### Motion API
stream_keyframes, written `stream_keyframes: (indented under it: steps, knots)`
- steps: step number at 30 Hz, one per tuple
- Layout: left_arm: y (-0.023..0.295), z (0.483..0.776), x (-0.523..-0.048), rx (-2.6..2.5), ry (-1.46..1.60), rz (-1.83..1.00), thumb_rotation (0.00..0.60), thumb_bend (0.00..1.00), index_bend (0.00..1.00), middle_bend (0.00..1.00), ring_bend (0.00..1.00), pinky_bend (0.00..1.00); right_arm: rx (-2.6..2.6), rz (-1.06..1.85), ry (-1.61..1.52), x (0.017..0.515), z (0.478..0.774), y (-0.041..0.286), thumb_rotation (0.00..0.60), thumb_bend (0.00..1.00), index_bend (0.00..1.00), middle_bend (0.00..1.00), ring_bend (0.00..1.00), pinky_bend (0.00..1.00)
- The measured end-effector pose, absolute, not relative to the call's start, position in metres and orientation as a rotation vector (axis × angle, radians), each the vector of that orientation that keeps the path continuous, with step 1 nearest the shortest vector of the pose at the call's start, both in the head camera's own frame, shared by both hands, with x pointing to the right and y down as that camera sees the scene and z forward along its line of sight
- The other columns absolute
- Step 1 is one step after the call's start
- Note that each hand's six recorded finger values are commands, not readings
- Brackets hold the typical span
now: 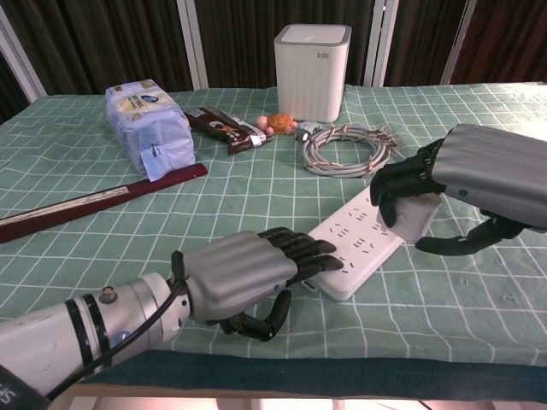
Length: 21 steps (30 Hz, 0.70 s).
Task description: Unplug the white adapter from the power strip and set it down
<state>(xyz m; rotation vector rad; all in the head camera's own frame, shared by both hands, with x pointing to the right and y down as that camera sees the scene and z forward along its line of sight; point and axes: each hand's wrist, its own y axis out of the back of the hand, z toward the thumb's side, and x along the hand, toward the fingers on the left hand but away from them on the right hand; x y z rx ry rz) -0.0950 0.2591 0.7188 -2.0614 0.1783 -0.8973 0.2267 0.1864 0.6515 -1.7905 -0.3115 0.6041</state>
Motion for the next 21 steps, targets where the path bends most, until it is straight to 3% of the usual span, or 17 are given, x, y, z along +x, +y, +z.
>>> stream_keyframes:
  steps: [6,9,12,14,16,17,18,21]
  knots:
    - [0.240,0.711,-0.113,-2.040,0.238,-0.914,0.386,0.84,0.00,0.00,0.00,0.06,-1.711,0.694,-0.251,0.259,0.650,0.183,0.600,0.49,0.91,0.60,0.57,0.68]
    - [0.233,0.707,-0.122,-2.031,0.261,-0.923,0.381,0.83,0.00,0.00,0.00,0.06,-1.663,0.766,-0.196,0.275,0.657,0.183,0.600,0.49,0.86,0.60,0.55,0.67]
    - [0.227,0.704,-0.130,-2.024,0.280,-0.935,0.380,0.81,0.00,0.00,0.00,0.06,-1.627,0.846,-0.140,0.289,0.666,0.183,0.600,0.49,0.70,0.55,0.45,0.65]
    - [0.223,0.703,-0.136,-2.018,0.291,-0.945,0.378,0.77,0.00,0.00,0.00,0.06,-1.612,0.897,-0.099,0.297,0.672,0.183,0.600,0.49,0.58,0.48,0.39,0.61]
    - [0.220,0.702,-0.140,-2.015,0.302,-0.954,0.373,0.72,0.00,0.00,0.00,0.07,-1.602,0.961,-0.047,0.305,0.680,0.184,0.600,0.47,0.40,0.36,0.30,0.53]
    - [0.219,0.701,-0.143,-2.013,0.310,-0.960,0.373,0.70,0.00,0.00,0.00,0.07,-1.599,0.988,-0.024,0.308,0.683,0.185,0.600,0.45,0.33,0.32,0.27,0.50]
    - [0.217,0.700,-0.145,-2.011,0.317,-0.963,0.370,0.67,0.00,0.00,0.00,0.07,-1.597,1.020,0.002,0.312,0.687,0.186,0.600,0.39,0.20,0.25,0.21,0.44]
    - [0.212,0.697,-0.151,-2.001,0.341,-0.969,0.366,0.62,0.00,0.00,0.00,0.07,-1.609,1.081,0.027,0.317,0.688,0.187,0.600,0.26,0.00,0.10,0.07,0.30]
